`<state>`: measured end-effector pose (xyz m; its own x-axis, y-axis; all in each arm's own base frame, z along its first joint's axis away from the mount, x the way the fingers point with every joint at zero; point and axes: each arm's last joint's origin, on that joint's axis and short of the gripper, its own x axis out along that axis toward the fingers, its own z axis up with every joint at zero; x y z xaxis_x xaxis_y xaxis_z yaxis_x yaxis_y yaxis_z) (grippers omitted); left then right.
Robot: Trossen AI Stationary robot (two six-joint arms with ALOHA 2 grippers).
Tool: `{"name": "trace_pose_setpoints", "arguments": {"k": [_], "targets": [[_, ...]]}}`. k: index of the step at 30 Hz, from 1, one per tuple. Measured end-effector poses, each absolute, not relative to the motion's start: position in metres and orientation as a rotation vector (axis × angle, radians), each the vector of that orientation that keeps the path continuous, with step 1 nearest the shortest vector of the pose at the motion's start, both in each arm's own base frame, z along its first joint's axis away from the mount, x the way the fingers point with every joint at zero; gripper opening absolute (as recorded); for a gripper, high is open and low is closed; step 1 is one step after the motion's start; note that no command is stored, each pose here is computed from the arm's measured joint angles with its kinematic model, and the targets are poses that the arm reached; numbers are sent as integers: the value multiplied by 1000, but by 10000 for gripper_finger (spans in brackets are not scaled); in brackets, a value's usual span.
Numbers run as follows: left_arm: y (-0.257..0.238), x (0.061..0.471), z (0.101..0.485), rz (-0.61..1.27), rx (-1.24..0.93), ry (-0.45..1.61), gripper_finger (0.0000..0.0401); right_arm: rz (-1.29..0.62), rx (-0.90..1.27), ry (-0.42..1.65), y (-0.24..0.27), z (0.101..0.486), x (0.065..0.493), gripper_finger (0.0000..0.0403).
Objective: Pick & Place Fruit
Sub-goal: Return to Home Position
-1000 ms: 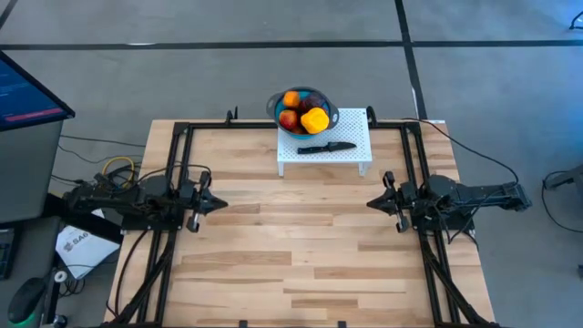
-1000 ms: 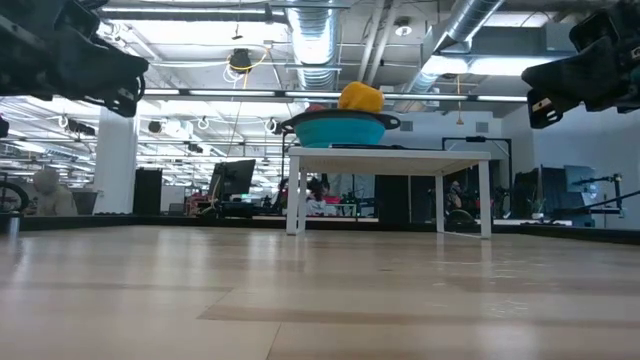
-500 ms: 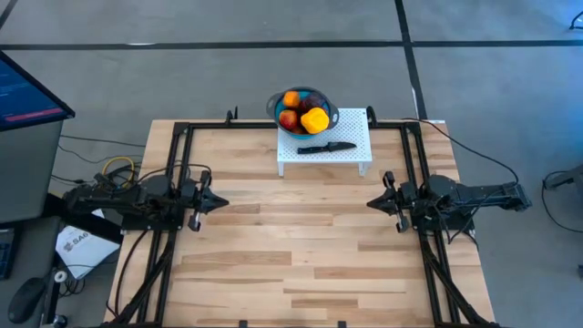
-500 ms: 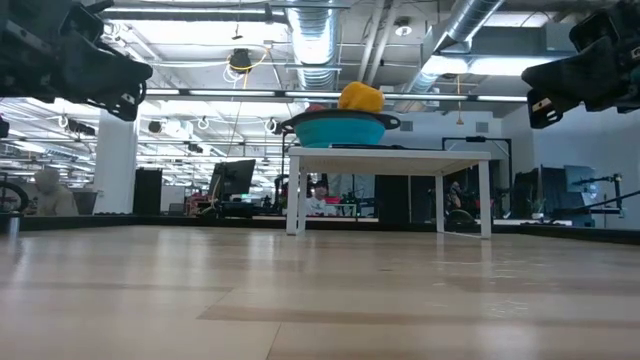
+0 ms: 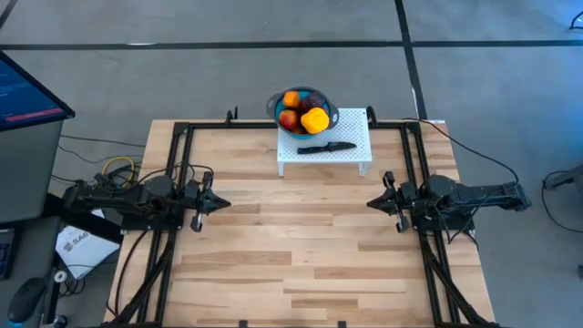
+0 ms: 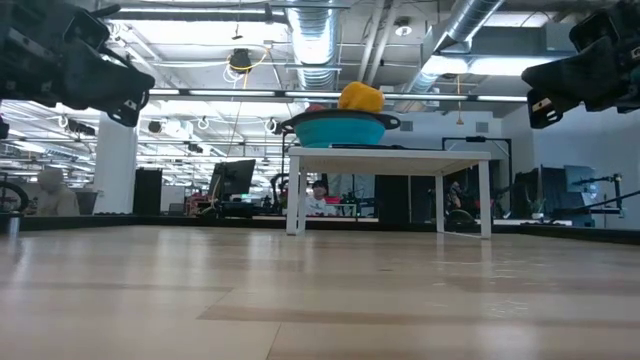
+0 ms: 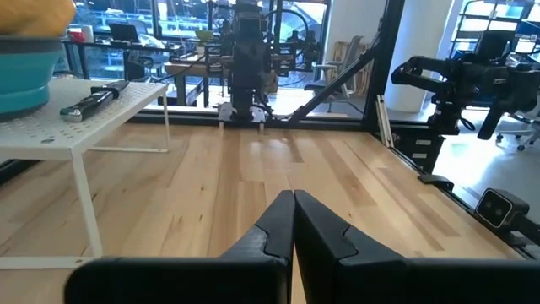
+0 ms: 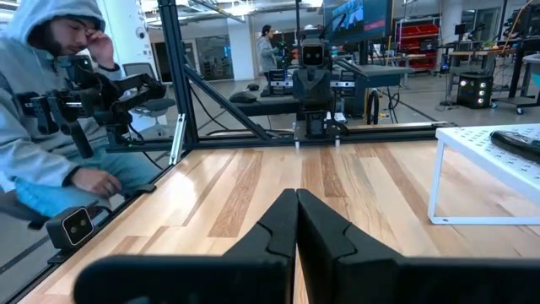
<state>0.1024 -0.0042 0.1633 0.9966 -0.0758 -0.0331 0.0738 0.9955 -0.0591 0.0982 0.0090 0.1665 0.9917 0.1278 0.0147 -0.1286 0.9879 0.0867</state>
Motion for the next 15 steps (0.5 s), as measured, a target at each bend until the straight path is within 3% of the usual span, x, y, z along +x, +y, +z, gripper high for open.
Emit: {"name": "trace_pose_setpoints", "arguments": {"k": [15], "targets": [[-4, 103, 163, -70, -58, 41, 2, 129, 88, -9, 9, 166, 98, 0]]}}
